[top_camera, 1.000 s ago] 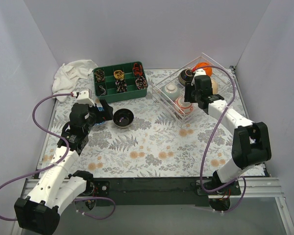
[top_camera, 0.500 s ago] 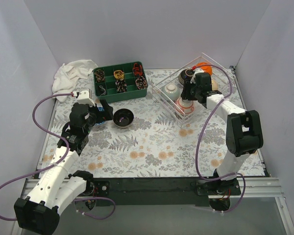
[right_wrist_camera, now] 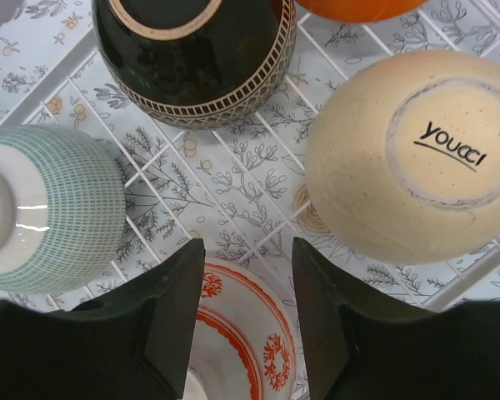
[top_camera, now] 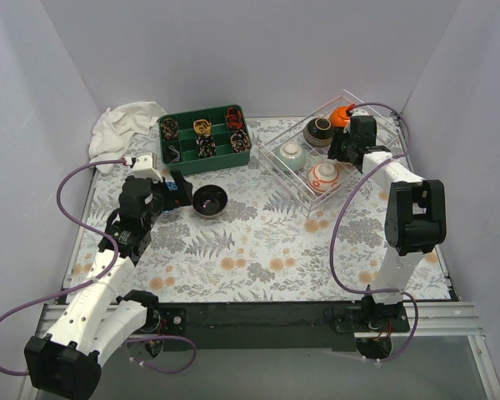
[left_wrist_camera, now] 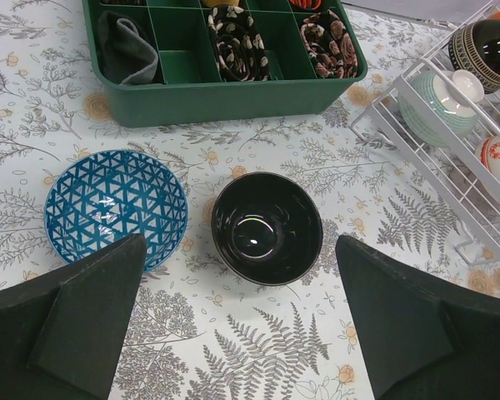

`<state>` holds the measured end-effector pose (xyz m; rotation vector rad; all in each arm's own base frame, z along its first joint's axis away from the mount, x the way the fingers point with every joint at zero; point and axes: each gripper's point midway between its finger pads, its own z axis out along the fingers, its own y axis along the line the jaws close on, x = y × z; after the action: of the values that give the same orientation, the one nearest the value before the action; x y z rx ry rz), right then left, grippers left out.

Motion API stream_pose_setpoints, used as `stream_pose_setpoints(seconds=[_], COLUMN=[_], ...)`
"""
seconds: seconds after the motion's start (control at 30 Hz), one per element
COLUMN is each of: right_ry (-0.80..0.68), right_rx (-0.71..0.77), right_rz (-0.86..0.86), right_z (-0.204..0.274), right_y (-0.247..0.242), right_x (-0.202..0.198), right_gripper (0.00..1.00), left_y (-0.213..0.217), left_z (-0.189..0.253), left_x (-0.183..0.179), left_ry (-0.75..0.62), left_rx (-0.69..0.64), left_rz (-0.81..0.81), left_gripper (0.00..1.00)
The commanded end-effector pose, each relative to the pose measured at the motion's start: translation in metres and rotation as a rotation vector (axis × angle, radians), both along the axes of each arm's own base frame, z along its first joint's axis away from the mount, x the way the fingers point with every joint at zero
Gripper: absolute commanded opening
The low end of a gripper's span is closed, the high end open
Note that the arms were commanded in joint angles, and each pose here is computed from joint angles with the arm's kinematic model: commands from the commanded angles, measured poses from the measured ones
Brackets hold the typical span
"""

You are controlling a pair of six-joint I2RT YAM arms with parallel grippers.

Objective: Unload the bowls from the dish rack

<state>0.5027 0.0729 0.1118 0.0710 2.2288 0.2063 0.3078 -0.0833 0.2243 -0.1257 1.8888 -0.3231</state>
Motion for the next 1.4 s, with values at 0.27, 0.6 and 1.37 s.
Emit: stream_pose_setpoints(seconds=[0.27, 0.6, 1.37], right_ry=[-0.131, -0.065, -0.143], right_rx=[0.040, 0.206, -0.097], right_rz=[0.069, 0.189, 0.160], right_z=[0.072, 0.059, 0.054], right_y=[0.022, 0.059, 0.020], right_x=[-0.054, -0.091, 0.012], right_gripper=[0.58, 0.58, 0.70], left_y=[-0.004, -0.007, -0.007], left_z=[0.009, 0.006, 0.006], left_x=[-0.002, -0.002, -0.003], left_ry=[-0.040, -0.030, -0.039], left_rx=[-0.002, -0.005, -0.002], left_rz=[-0.028, -0.041, -0.047], left_gripper=[0.98, 0.98, 0.98])
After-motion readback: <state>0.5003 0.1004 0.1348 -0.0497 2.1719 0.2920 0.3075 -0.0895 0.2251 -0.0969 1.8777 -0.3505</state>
